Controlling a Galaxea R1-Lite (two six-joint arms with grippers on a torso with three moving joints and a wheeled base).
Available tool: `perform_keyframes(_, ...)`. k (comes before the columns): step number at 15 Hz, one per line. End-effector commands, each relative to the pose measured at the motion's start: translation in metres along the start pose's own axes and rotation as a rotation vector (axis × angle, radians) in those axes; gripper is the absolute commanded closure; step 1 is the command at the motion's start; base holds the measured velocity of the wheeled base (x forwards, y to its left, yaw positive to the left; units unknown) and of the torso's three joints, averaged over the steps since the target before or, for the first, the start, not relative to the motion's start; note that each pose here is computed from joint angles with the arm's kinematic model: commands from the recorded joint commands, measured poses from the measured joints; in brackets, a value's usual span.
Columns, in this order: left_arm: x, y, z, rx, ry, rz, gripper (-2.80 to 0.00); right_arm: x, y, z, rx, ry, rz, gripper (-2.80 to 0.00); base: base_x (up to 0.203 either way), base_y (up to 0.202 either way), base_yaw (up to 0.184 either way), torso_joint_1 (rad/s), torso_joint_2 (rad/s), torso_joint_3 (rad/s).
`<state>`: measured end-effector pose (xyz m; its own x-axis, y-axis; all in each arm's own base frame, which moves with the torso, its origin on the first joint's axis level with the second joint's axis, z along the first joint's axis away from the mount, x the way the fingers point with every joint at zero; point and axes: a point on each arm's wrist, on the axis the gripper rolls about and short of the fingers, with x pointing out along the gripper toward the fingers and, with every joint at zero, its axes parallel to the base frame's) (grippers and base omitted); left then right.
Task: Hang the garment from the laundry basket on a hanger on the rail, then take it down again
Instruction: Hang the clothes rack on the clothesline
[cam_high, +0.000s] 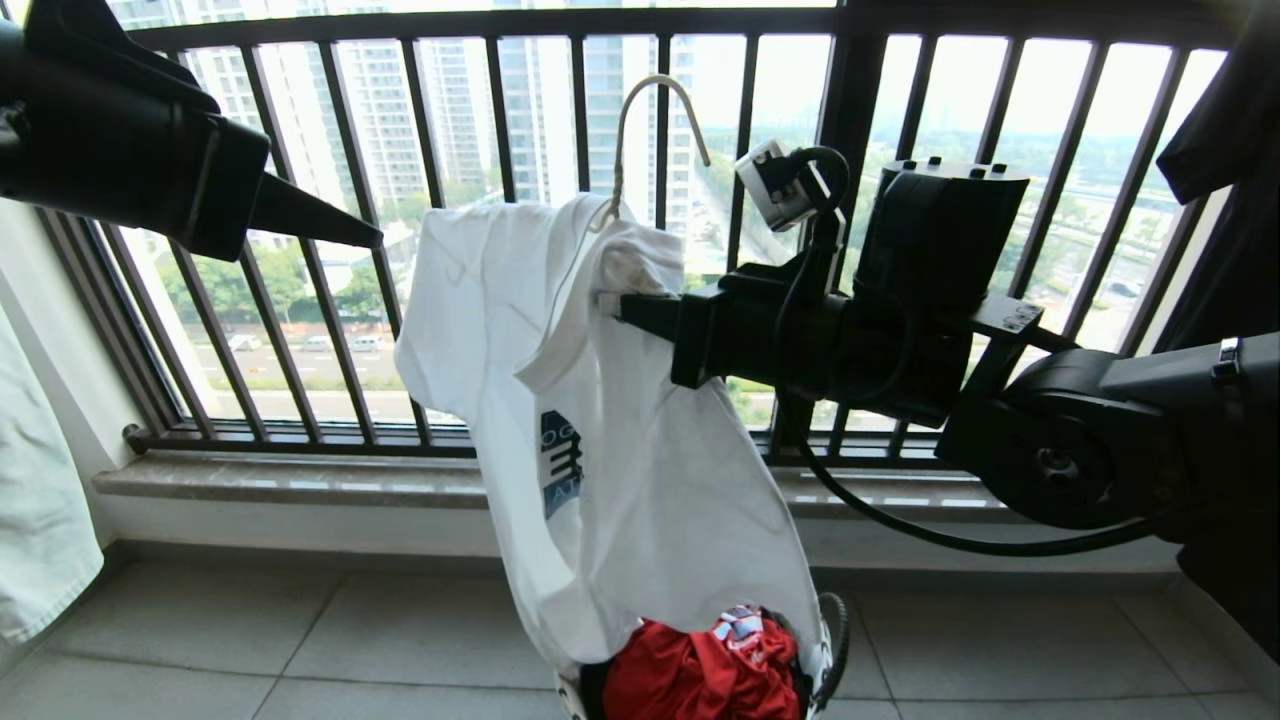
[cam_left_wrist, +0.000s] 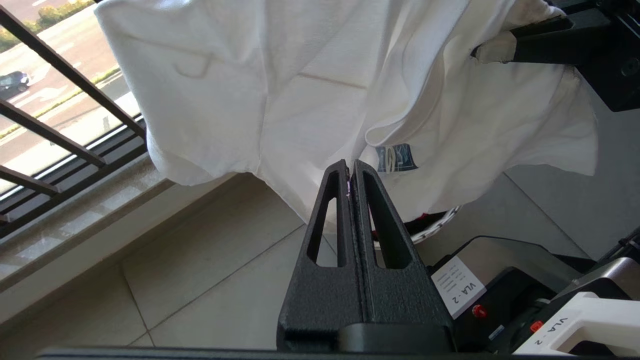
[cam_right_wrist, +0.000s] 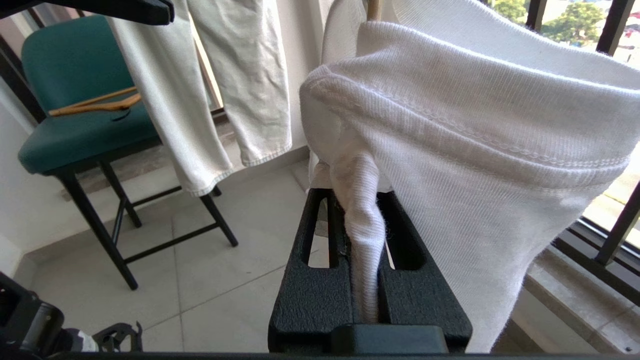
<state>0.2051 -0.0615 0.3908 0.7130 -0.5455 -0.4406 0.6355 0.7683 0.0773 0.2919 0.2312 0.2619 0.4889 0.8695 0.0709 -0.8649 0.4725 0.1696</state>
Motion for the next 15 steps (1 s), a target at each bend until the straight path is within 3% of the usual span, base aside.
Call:
perform_keyframes(1,0.006,0.004,-0.002,0.021,0.008,-0.05,0.0,-0.009,0.0,0.001,0.002,0.02,0.08,0.0,0.0,0.0,0.0,0.0,0.0,0.0)
perform_keyframes(5,0.003,0.002,-0.004,0.02,0.008,-0.098,0.0,-0.013,-0.003,-0.005,0.013,0.057,0.16,0.0,0.0,0.0,0.0,0.0,0.0,0.0)
perform_keyframes(8,0.003,-0.001,-0.011,0.053,0.071,-0.131,0.0,-0.015,-0.007,-0.009,0.023,0.086,0.219,0.0,0.0,0.0,0.0,0.0,0.0,0.0)
perform_keyframes(15,0.004,-0.01,-0.011,0.079,0.062,-0.199,0.0,-0.021,-0.011,-0.019,0.032,0.169,0.294,0.0,0.0,0.0,0.0,0.0,0.0,0.0)
